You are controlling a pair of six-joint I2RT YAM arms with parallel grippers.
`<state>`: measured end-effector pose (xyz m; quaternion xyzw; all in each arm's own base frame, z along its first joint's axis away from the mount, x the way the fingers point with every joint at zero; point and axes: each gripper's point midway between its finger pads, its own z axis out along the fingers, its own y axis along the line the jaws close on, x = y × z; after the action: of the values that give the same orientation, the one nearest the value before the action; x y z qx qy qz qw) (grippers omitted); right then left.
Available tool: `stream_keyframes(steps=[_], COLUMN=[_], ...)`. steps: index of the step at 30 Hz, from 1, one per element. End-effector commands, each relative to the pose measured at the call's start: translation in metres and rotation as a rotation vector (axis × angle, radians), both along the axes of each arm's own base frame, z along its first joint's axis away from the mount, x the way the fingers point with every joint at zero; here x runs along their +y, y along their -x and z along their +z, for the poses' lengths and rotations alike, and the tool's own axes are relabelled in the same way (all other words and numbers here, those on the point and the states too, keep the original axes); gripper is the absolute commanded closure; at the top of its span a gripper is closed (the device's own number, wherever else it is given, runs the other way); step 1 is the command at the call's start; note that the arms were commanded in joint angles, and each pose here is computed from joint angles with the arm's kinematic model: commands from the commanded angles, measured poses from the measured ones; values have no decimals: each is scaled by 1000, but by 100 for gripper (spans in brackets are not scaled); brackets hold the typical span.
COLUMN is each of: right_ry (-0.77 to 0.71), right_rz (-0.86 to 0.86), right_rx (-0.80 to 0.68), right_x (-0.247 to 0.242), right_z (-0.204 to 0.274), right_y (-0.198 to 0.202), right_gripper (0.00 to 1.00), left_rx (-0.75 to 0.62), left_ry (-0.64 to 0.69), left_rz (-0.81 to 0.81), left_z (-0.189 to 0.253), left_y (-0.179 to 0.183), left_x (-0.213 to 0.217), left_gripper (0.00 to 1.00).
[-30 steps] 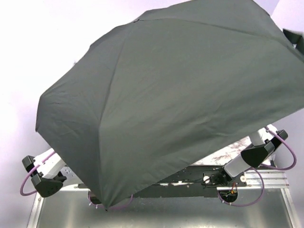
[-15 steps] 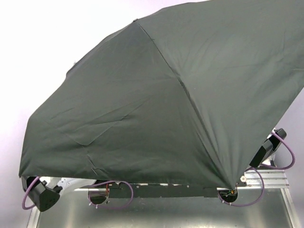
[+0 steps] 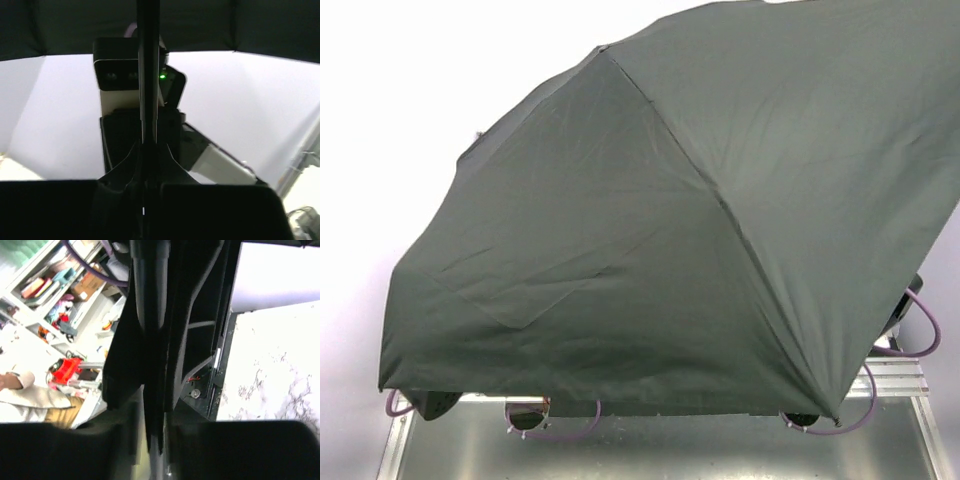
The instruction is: Put away the umbrella
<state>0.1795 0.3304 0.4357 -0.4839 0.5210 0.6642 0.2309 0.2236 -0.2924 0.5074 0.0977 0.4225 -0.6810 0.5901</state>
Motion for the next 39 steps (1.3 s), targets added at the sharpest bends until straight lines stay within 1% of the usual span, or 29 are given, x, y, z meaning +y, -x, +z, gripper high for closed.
stream_keyframes(steps=[1,2,3,4,6,9,13,15,16,18,19,20,21,22,24,25,27,28,30,31,34,36,39], right_ry=[-8,18,32,49,65,71,88,87,85,75,70,62,56,48,25,14,-10,-22,-31,-37,-41,-54,-52], right_rz=[-173,-233,-294,-340,-383,-396,-427,-439,-438,-430,-417,-404,-382,-363,-312,-282,-223,-198,-147,-121,-64,-41,-33], right_rx=[-111,-140,-189,-209,-236,-233,-252,-259,-257,-249,-238,-227,-212,-199,-165,-142,-102,-93,-65,-51,-12,-23,-20], right_x=[-4,-4,-4,-5,-4,-1,4,6,7,9,10,10,10,10,9,6,2,1,-1,-2,-6,-8,-10], right_z=[3,-1,-2,-4,-8,-13,-20,-19,-19,-17,-16,-14,-13,-11,-5,-1,7,9,10,11,9,11,8], right_y=[-23,-31,-41,-49,-58,-65,-73,-76,-76,-76,-74,-71,-66,-62,-51,-45,-34,-30,-22,-18,-9,-4,-1], right_gripper=[60,52,47,45,44,44,44,50,57,82,92,99,99,99,99,99,99,99,99,99,99,99,99], left_rx=[20,91,127,176,247,298,289,281,276,261,256,235,222,196,166,149,123,115,93,50,-15,-37,-70], left_ry=[-43,-90,-114,-127,-153,-174,-180,-182,-178,-174,-169,-158,-149,-130,-91,-72,-34,-25,22,51,96,86,79], left_rz=[197,284,358,419,478,540,611,600,586,555,539,513,491,462,428,406,367,338,241,197,118,103,84], left_z=[19,11,8,5,1,-1,9,11,13,14,13,15,15,17,16,14,9,5,3,7,12,15,22], left_y=[-8,-20,-27,-35,-43,-52,-57,-58,-58,-56,-54,-50,-46,-40,-30,-25,-18,-16,-10,-4,1,0,0], left_x=[25,31,38,45,50,48,45,38,35,28,26,22,21,20,23,26,33,34,35,36,37,33,28], left_gripper=[100,100,100,100,100,100,100,100,100,100,100,100,100,94,58,42,27,24,22,22,26,28,36])
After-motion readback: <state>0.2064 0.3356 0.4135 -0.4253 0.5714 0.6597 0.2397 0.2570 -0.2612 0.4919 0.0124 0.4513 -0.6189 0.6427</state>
